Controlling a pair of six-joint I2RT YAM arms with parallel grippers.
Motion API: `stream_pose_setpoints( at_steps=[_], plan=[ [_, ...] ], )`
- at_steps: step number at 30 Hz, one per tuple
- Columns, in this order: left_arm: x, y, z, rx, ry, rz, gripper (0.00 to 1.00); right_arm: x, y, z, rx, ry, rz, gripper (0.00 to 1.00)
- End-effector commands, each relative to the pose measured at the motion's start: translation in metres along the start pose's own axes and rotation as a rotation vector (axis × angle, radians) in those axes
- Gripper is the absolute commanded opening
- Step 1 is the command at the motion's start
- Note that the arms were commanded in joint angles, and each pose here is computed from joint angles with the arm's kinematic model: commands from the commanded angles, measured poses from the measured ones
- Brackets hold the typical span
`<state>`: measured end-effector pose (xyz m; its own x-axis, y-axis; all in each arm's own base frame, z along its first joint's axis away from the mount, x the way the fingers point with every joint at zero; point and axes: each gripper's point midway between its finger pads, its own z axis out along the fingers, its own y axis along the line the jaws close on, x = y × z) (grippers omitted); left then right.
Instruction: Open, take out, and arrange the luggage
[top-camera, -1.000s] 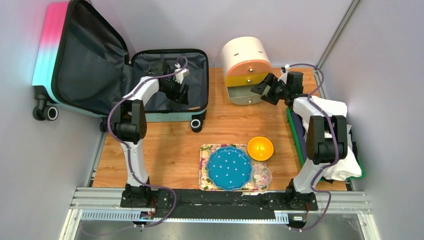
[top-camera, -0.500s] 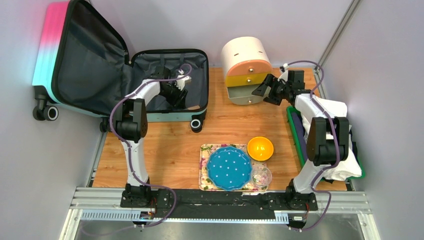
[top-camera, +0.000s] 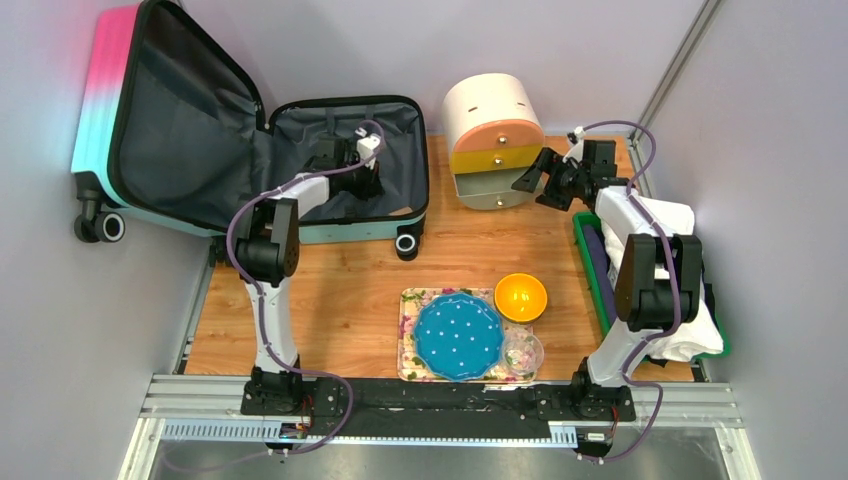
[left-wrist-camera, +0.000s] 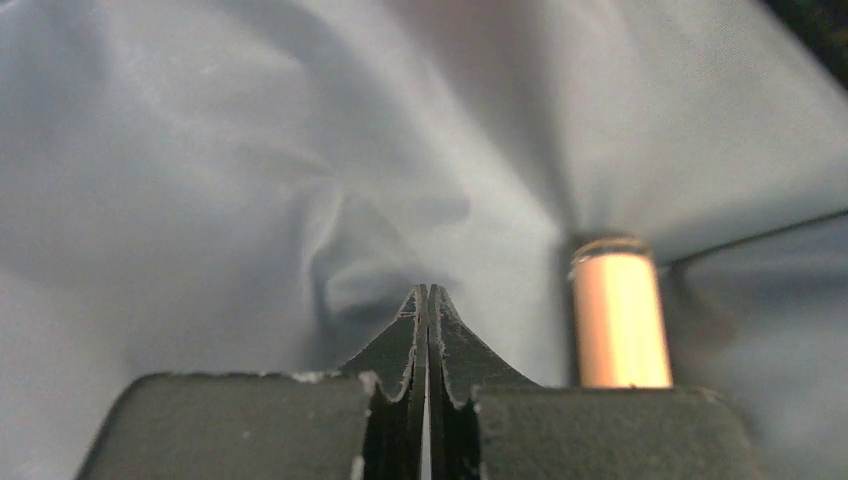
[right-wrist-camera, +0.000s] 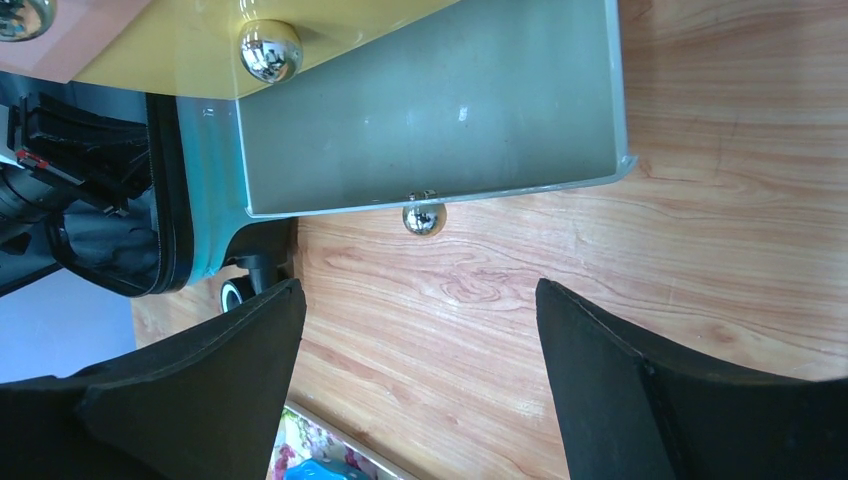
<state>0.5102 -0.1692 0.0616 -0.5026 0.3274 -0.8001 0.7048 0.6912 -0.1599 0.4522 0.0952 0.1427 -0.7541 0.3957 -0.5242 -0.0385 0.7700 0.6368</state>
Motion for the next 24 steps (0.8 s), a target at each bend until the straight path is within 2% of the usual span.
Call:
stream_pose_setpoints(
  at_steps=[1, 4, 5, 6, 7, 8, 9, 11, 17, 21, 24],
  plan=[
    [-0.059, -0.018, 0.001, 0.031, -0.238, -0.061, 0.0, -0.018, 0.015, -0.013, -0.011, -0.056, -0.061, 0.89],
    [-0.078, -0.006, -0.016, 0.002, -0.313, -0.109, 0.0, -0.017, 0.015, -0.016, -0.011, -0.058, -0.064, 0.89],
    [-0.072, -0.014, -0.017, 0.06, -0.274, -0.122, 0.0, -0.017, 0.015, -0.016, -0.012, -0.058, -0.068, 0.89],
    [-0.1, -0.019, -0.025, 0.121, -0.291, 0.02, 0.06, -0.016, 0.015, -0.017, -0.012, -0.055, -0.07, 0.89],
    [-0.088, -0.036, -0.02, 0.242, -0.238, 0.034, 0.16, -0.016, 0.016, -0.018, -0.013, -0.056, -0.074, 0.89],
    [-0.074, -0.049, -0.021, 0.298, -0.162, -0.004, 0.39, -0.016, 0.016, -0.019, -0.011, -0.054, -0.075, 0.89],
    [-0.073, -0.055, -0.023, 0.335, -0.162, 0.053, 0.5, -0.015, 0.016, -0.02, -0.01, -0.053, -0.081, 0.89],
    [-0.059, -0.064, -0.025, 0.38, -0.123, 0.098, 0.65, -0.017, 0.014, -0.021, -0.005, -0.055, -0.081, 0.89],
    [-0.019, -0.073, -0.015, 0.389, 0.014, 0.222, 0.75, -0.019, 0.012, -0.021, 0.002, -0.055, -0.082, 0.89],
    [0.005, -0.078, -0.003, 0.388, 0.073, 0.253, 0.77, -0.023, 0.01, -0.022, 0.012, -0.06, -0.08, 0.89],
    [0.017, -0.07, 0.015, 0.319, 0.104, 0.29, 0.77, -0.023, 0.008, -0.021, 0.018, -0.058, -0.079, 0.89]
  ],
)
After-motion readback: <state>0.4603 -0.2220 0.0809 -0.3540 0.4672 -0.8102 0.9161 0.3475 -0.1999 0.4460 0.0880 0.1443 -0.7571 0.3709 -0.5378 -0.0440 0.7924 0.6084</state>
